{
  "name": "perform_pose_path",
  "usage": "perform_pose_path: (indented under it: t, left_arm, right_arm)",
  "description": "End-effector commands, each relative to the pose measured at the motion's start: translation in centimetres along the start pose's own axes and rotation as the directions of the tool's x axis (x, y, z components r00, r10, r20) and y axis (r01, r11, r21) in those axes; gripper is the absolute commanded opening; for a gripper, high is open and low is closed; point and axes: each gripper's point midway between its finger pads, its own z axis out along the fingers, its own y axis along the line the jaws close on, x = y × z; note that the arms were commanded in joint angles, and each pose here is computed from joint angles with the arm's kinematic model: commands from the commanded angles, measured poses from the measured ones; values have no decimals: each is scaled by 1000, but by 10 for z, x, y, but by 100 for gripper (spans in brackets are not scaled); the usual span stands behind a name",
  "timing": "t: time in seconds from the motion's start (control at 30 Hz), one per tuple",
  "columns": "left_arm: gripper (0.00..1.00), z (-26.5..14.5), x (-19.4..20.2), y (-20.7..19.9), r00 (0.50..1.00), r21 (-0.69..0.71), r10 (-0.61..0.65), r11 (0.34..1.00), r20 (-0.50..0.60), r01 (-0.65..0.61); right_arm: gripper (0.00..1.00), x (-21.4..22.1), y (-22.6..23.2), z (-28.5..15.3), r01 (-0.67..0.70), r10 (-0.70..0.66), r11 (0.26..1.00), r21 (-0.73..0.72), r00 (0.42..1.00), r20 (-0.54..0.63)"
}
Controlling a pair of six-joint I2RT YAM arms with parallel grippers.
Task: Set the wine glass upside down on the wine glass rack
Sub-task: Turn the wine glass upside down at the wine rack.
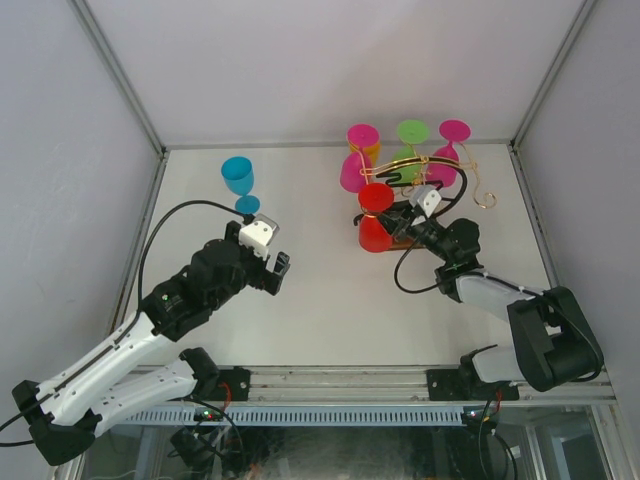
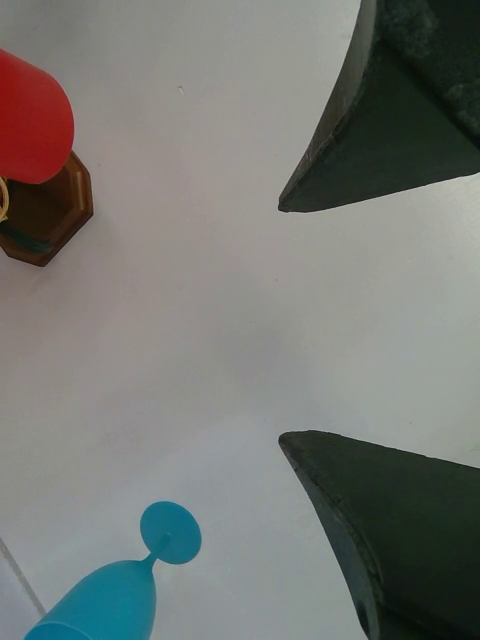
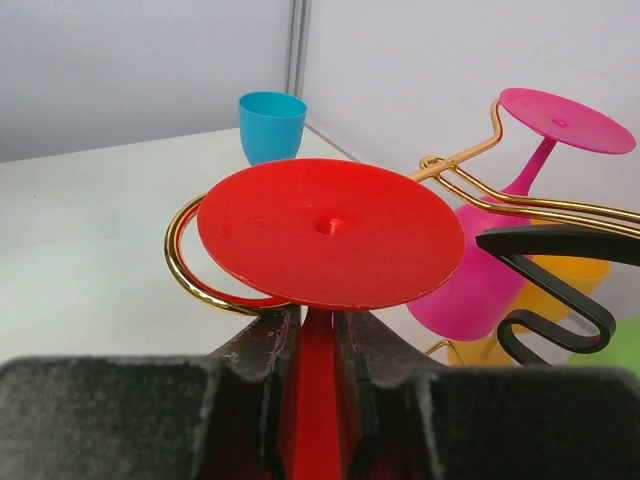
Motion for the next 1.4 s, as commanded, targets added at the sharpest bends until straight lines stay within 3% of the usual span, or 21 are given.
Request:
perform_pose_path:
  t: [0.0, 0.37, 0.63, 1.2, 1.37]
  left_arm:
    - [93, 2, 3, 4, 1000, -16, 6, 1000, 6, -6]
    - [93, 3, 4, 3, 1000, -11, 7, 1000, 1, -7]
    - [92, 3, 3, 3, 1000, -11, 6, 1000, 1, -6]
    - [92, 5, 6, 3, 1000, -12, 10, 1000, -9, -10]
    - [93, 6, 7, 3, 1000, -15, 11, 1000, -12, -11]
  right_arm:
    - [12, -30, 0, 12, 67, -70, 997, 36, 995, 74]
    - [22, -31, -1, 16, 42, -53, 992, 120, 994, 91]
    - [14, -34, 5, 19, 47, -69, 984, 169, 990, 127]
    - [10, -34, 18, 23, 66, -106, 982, 177, 969, 224]
    - [1, -37, 19, 27, 98, -148, 972, 214, 962, 231]
